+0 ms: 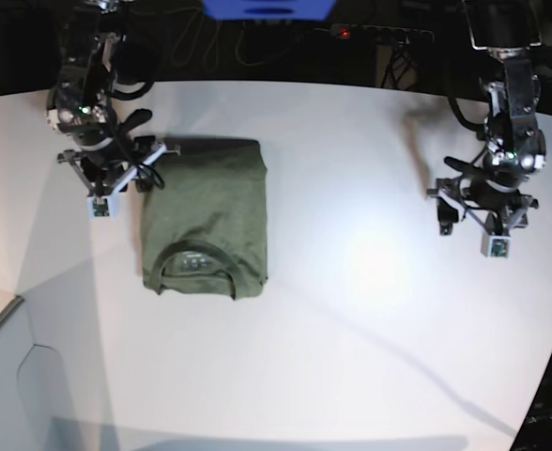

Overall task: Layout the t-shirt on the table in an organized manner, then fold the t-shirt properly
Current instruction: 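Square the folded shirt's edges with the right gripper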

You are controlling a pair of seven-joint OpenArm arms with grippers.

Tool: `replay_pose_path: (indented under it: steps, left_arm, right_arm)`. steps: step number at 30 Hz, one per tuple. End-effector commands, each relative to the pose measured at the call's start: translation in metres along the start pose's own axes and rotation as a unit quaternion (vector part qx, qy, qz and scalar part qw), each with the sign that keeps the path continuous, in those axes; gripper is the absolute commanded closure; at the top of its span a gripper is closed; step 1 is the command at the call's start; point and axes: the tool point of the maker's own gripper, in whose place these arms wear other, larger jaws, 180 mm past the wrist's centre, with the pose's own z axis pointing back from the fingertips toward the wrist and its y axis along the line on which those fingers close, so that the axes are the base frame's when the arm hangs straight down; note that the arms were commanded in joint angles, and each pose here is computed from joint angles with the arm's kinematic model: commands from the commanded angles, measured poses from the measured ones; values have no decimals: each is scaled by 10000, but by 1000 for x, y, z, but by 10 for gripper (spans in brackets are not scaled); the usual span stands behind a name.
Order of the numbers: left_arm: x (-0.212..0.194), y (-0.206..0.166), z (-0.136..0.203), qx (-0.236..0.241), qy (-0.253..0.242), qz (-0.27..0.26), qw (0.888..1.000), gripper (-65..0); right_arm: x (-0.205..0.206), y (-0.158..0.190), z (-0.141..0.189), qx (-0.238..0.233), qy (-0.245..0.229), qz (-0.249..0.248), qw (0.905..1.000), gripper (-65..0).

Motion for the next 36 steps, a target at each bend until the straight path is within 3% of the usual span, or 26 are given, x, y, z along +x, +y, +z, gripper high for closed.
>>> replay_pose_path:
  steps: [1, 5, 12, 15, 17, 18, 26, 33, 36]
  left_arm:
    - [13, 13, 3, 137, -205, -2, 9997, -444]
    - [8, 24, 7, 271, -177, 90, 9994, -444]
    - [0, 40, 18, 474, -151, 168, 9986, -444]
    - [-3, 40, 26, 491, -161, 105, 9986, -444]
    - [-6, 39, 30, 487, -141, 67, 9987, -444]
    - [-10, 38, 33, 484, -109, 47, 9988, -444]
    - [-45, 39, 47, 493, 254, 4, 9985, -444]
    - [-59, 80, 66, 1130, 256, 561, 9917, -444]
    - [-61, 84, 69, 1185, 264, 583, 9909, -444]
  right_arm:
    - [7, 0, 3, 13, -159, -8, 9999, -204]
    - [11, -4, 11, -62, -246, 22, 9997, -203]
    - [61, 10, 56, -108, -1111, 192, 9936, -193]
    - [66, 28, 55, 98, -1173, 239, 9928, -100]
    - [64, 42, 51, 280, -1129, 281, 9928, -13]
    - [62, 50, 47, 400, -1091, 312, 9927, 0]
    - [38, 79, 10, 840, -574, 339, 9942, 0]
    - [5, 82, -10, 932, -395, 147, 9948, 0]
    - [-11, 85, -17, 977, -180, 98, 9950, 0]
